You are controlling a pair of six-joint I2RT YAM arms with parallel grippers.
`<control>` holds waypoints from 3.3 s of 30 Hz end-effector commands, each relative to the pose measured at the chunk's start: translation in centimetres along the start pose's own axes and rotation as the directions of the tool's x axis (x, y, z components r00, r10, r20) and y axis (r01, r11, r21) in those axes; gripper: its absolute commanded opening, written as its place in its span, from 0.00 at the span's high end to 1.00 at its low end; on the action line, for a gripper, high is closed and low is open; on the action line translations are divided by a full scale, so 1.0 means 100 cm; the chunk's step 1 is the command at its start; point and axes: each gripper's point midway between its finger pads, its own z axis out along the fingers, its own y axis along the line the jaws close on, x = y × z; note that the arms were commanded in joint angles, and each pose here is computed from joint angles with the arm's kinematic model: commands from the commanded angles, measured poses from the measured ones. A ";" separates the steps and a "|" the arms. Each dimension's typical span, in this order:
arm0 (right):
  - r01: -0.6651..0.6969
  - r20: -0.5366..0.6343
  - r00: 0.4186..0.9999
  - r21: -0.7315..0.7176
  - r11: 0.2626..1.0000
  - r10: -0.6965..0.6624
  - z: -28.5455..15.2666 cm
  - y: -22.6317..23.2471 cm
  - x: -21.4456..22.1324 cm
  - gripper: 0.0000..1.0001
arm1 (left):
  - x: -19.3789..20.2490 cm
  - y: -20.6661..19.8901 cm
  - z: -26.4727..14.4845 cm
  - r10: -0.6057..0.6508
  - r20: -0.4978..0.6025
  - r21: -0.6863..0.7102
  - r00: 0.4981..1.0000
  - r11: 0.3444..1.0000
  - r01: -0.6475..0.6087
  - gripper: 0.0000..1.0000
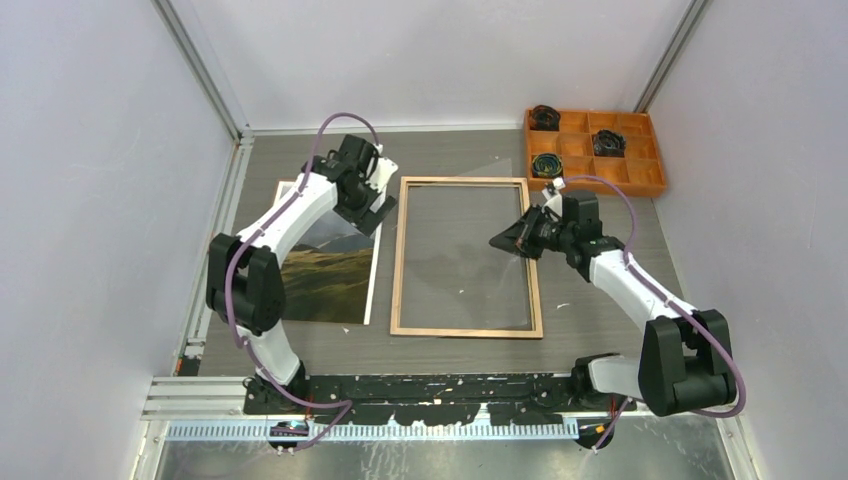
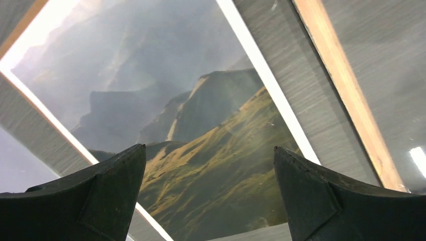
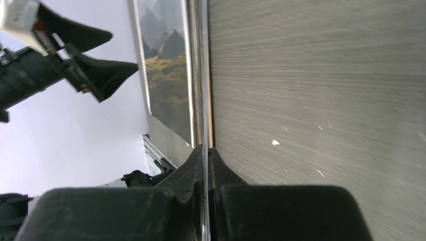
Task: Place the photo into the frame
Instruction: Pick up the photo frame item from the photo frame, then place the photo frame item in the photo frame, then move the photo frame to the center of the board.
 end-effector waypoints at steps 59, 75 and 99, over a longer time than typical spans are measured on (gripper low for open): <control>0.025 -0.066 0.998 0.078 0.997 -0.020 0.039 -0.004 0.054 0.92 | 0.092 -0.066 0.046 0.010 -0.179 0.205 0.984 0.978 0.028 0.26; 0.159 -0.005 0.987 -0.183 0.970 -0.163 -0.011 0.108 0.033 0.92 | 0.055 0.049 -0.011 -0.339 -0.004 0.125 0.941 0.933 0.336 0.11; 0.081 0.082 0.994 -0.167 0.983 -0.068 0.061 0.078 0.002 0.89 | 0.107 0.087 0.010 -0.436 -0.070 -0.019 0.897 0.900 0.436 0.13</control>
